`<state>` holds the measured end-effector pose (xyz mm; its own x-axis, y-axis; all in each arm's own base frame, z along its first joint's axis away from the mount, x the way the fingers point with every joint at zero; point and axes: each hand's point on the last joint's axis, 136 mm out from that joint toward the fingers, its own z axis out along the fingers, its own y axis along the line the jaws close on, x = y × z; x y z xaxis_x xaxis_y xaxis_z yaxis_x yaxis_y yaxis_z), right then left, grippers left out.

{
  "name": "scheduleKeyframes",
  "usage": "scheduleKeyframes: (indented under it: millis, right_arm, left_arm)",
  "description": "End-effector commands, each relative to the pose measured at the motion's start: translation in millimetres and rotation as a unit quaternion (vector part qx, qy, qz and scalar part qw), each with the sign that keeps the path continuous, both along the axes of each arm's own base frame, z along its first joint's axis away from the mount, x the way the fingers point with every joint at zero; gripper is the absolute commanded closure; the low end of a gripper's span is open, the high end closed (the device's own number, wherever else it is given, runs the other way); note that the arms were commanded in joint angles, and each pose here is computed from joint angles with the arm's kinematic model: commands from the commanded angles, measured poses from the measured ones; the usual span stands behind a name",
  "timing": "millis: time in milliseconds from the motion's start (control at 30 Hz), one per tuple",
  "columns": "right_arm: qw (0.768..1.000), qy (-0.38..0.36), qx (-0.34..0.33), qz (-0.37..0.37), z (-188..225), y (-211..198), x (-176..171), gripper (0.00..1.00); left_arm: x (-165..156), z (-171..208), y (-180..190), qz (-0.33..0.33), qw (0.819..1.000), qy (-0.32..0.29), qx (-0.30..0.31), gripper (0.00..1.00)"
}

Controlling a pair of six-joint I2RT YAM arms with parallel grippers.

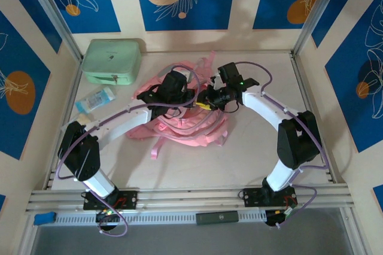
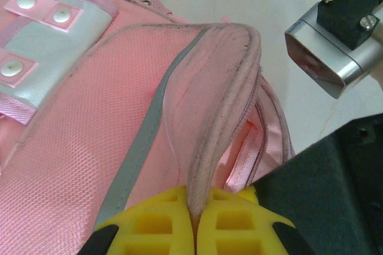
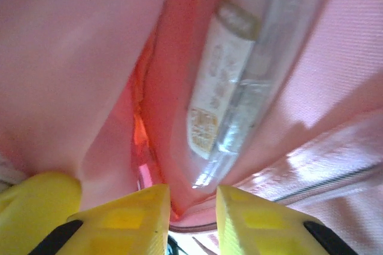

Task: Pack the student bag
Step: Place the loose stationery in the student bag, then close the student bag at the center of the table.

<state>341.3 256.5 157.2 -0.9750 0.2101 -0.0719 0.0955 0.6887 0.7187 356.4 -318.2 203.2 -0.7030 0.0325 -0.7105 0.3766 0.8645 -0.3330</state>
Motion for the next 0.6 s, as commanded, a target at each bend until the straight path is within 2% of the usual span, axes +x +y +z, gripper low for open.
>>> scheduleKeyframes:
  millis: [0, 167, 267, 400, 567]
  right_arm:
    - [1.0, -0.004, -0.009, -0.026, 2.9, -12.0, 9.2, 0.79]
    - [0.998, -0.003, -0.05, -0.026, -22.5, 3.2, 16.6, 0.89]
    - [0.999, 0.001, -0.041, -0.023, -30.3, 18.8, 20.8, 0.93]
    - [1.0, -0.02, 0.007, -0.01, -15.5, 34.5, 20.1, 0.96]
    - [0.999, -0.034, 0.022, -0.008, 3.6, 14.7, 10.0, 0.95]
  left_arm:
    - [4.6, 41.4, -11.4, -0.005, 0.997, -0.042, -0.064, 1.0]
    - [5.4, 38.4, -15.5, -0.009, 0.997, -0.034, -0.068, 1.0]
    - [4.8, 35.9, -17.1, -0.01, 0.997, -0.027, -0.07, 1.0]
    - [4.3, 32.8, -13.5, -0.005, 0.997, -0.026, -0.067, 1.0]
    - [-0.8, 28.1, -18.1, -0.017, 0.997, -0.015, -0.076, 1.0]
